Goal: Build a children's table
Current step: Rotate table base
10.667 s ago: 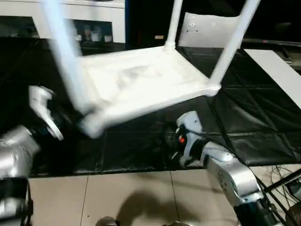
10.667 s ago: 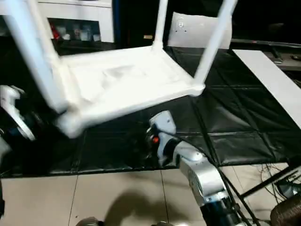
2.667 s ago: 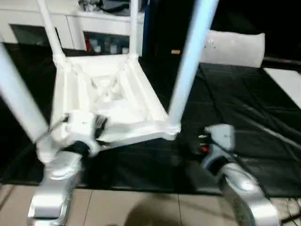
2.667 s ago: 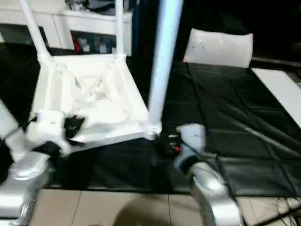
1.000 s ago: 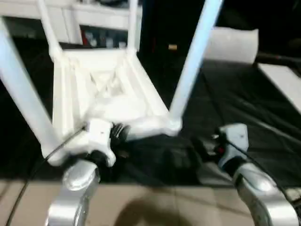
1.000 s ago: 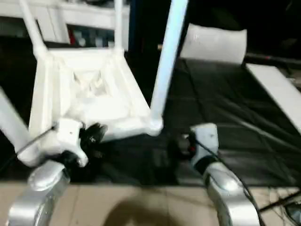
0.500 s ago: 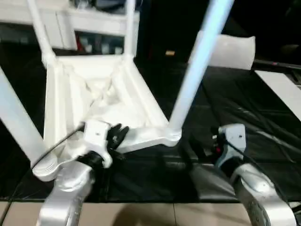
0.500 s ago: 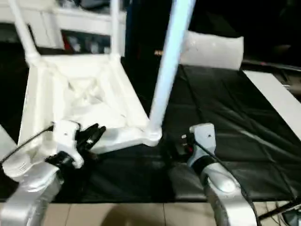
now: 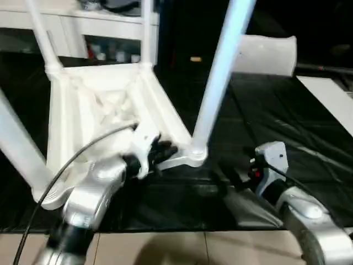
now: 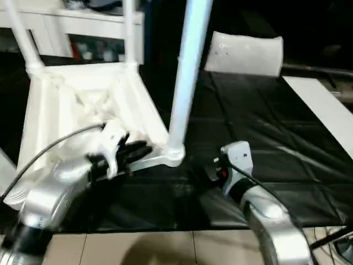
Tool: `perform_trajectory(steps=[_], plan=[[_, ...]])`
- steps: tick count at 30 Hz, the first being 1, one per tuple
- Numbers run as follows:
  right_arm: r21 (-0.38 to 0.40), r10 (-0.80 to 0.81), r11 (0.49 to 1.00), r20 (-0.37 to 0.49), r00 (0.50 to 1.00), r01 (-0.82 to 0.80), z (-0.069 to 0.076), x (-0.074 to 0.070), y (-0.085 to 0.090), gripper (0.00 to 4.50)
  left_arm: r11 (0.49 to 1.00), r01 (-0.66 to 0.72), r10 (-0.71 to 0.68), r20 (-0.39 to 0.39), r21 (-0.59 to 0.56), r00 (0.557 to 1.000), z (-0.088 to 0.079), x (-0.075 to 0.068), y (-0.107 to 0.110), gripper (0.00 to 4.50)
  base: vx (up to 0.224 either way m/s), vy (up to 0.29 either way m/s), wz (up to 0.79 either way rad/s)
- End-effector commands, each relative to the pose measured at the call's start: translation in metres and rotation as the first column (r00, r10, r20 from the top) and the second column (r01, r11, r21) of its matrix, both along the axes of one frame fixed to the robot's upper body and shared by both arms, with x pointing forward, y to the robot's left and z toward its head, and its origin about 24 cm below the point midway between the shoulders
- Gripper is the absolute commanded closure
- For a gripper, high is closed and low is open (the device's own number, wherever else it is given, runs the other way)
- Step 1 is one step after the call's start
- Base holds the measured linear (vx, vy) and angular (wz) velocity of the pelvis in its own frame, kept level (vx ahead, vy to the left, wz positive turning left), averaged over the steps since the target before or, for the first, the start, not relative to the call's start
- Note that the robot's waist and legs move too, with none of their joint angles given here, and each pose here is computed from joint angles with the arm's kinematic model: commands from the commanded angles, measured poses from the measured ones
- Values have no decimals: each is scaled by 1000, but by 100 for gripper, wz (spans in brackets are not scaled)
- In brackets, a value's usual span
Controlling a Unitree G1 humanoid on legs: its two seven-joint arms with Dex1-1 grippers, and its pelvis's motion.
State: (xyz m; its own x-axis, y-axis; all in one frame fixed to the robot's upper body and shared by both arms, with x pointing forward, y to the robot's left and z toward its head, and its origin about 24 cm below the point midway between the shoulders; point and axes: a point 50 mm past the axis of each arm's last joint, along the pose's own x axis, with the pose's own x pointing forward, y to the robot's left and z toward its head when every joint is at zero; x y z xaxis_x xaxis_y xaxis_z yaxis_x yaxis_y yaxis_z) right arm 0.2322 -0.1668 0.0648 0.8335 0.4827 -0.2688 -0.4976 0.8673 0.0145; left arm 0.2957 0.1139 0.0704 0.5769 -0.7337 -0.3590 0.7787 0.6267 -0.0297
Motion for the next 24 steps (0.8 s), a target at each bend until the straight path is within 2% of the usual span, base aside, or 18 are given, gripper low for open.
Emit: perform_trajectory(steps=[1,4,8,15,24], plan=[[-7,33,999,-17,999,-33,-1,0,-1,0,997,65,-63,-58,29,996,-4,2,-4,328,0,0,0],[-22,71,997,-30,997,-71,-1,-1,-4,0,990,120,-110,-117,78,987,-7,10,-4,328,0,0,0],[-32,82,996,-34,996,-83,1,-1,-6,0,989,140,-129,-165,56,978,-3,15,-5,328,0,0,0],[-62,142,988,-44,989,-145,-2,-5,0,0,973,157,-128,-165,170,978,-8,22,2,328,0,0,0],[-75,168,982,-49,985,-171,-3,-5,3,0,964,161,-128,-158,212,979,-9,25,5,318,0,0,0]])
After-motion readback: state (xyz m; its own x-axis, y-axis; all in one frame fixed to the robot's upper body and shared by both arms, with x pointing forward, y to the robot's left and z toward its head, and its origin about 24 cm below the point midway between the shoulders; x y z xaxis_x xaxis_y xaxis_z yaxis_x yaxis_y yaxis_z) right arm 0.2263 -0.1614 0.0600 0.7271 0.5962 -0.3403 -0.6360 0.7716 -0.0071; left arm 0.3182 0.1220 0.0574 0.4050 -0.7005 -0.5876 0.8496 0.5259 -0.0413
